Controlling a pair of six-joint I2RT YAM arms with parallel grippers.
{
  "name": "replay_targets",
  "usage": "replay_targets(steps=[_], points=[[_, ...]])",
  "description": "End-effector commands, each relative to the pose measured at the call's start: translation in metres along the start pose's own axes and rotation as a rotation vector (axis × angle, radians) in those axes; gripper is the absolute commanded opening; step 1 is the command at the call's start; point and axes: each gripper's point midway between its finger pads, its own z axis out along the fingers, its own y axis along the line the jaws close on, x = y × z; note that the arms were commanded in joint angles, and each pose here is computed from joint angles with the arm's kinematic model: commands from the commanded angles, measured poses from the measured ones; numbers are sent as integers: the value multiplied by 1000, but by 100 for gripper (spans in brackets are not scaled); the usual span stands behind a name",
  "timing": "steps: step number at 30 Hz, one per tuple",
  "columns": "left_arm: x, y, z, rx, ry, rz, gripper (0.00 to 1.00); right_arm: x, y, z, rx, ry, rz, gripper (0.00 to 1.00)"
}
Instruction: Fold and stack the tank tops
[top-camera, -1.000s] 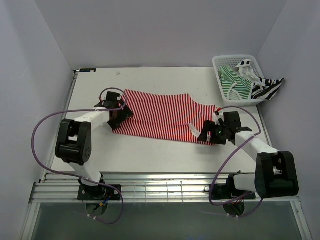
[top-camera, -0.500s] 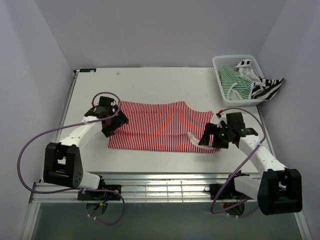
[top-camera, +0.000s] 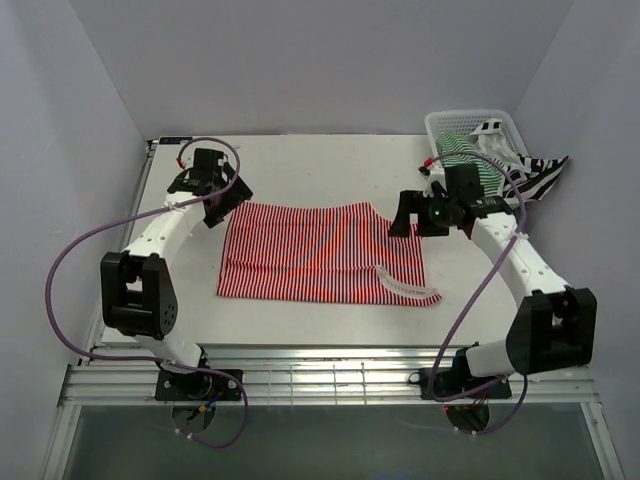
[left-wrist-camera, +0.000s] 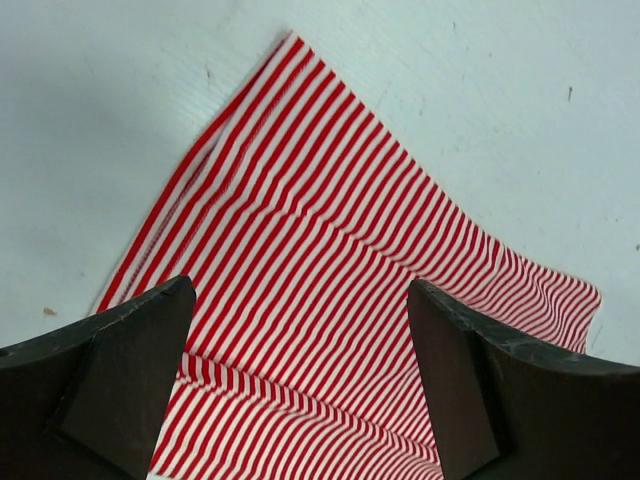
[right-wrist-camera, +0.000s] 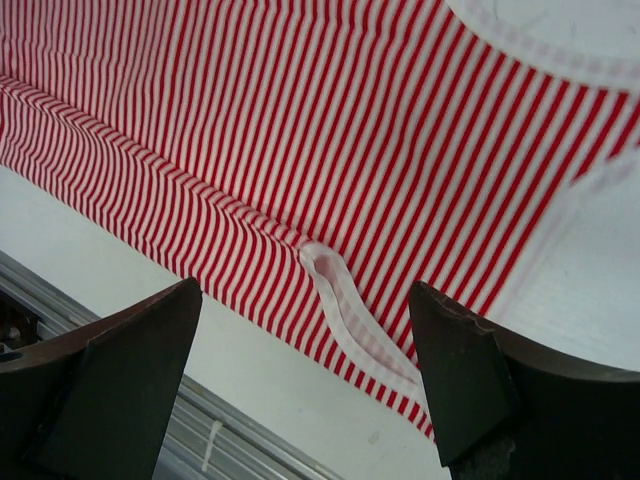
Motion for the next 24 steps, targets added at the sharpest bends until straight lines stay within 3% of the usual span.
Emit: replay_targets(steps=[1,7,17,21,22,24], points=[[-36,1,12,-15,-61,8,98,-46,30,11,-40,-43,-142,90],[-65,-25,54,97,-55,142,98,-96,22,70,54,-19,-148,90],[-51,-23,125,68,43,262,98,-135,-5,150,130,17,-88,90],[-44,-19,144,52,68,272,88,-135,-7,163,121,27,-83,90],[-40,-17,150,47,78,271,80,-134,-9,165,118,29,-82,90],[-32,-21,153,79,112,270,75,-129,-9,170,113,39,-77,90]])
